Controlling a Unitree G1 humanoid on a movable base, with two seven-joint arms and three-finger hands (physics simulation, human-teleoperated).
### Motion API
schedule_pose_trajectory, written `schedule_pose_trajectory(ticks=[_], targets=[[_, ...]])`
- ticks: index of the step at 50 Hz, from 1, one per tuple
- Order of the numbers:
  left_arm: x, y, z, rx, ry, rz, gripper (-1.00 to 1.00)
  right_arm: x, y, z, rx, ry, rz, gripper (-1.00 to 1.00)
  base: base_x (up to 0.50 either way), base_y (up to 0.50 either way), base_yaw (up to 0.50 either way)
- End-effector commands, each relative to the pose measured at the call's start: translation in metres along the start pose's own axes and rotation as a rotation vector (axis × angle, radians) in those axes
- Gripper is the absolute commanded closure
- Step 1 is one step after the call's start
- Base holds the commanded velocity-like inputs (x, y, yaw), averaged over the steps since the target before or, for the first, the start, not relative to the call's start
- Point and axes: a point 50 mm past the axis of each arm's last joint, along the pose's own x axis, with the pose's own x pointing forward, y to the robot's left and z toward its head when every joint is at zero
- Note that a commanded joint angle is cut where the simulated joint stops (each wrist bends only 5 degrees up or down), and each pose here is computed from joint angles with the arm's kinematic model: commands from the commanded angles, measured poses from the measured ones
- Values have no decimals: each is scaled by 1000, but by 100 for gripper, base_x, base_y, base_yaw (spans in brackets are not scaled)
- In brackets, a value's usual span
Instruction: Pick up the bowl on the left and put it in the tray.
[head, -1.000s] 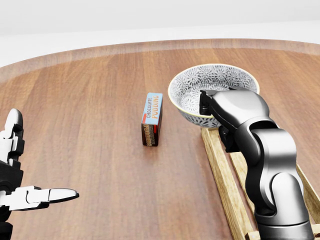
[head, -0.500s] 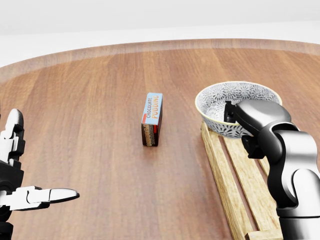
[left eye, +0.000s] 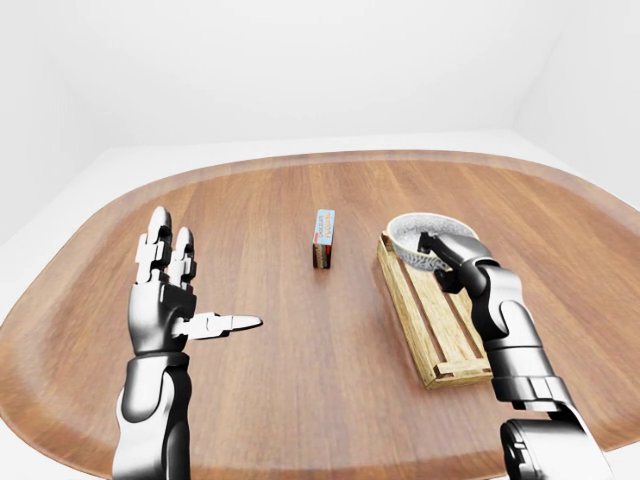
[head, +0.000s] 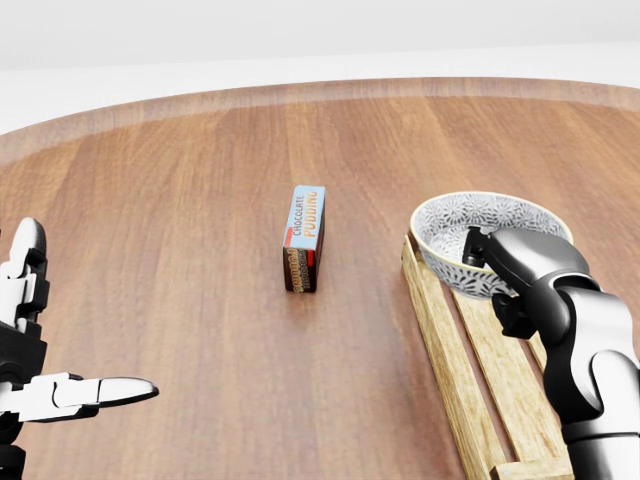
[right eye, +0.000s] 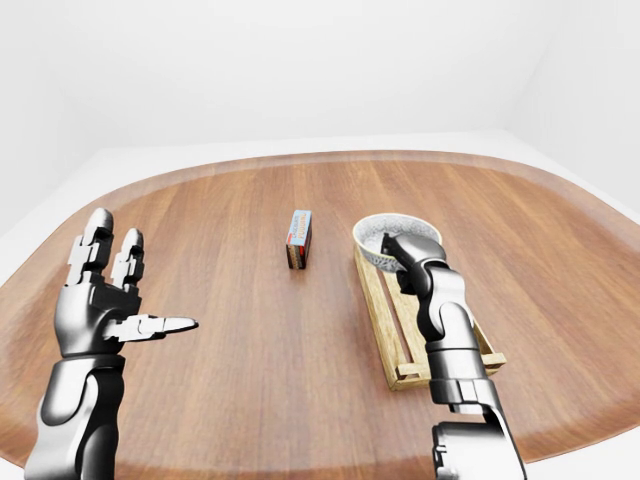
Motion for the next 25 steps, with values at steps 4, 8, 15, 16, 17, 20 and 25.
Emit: schedule_pose_trajectory(ticks=[4,8,15,16,17,20,25], targets=[[0,-4,-15,-4,61,7,-100,17,19,-24,95,75,25,100,0,0,0],[0,-4,-16,-4,66,5,-100,18,23,-29,107,90,24,100,0,0,0],[-1,-5,-16,-3,66,1,-100,20,33,-30,100,103,35,100,0,0,0],[-1,-5,-15,-4,61,2,-100,20,33,-30,99,104,35,100,0,0,0],[-1,-5,-14,-4,61,3,-100,21,32,-30,98,105,32,100,0,0,0],[-1,-3,-13,-5,55,5,-100,22,31,-32,91,111,25,100,0,0,0],[0,-4,-17,-6,68,4,-100,24,39,-37,87,140,29,100,0,0,0]])
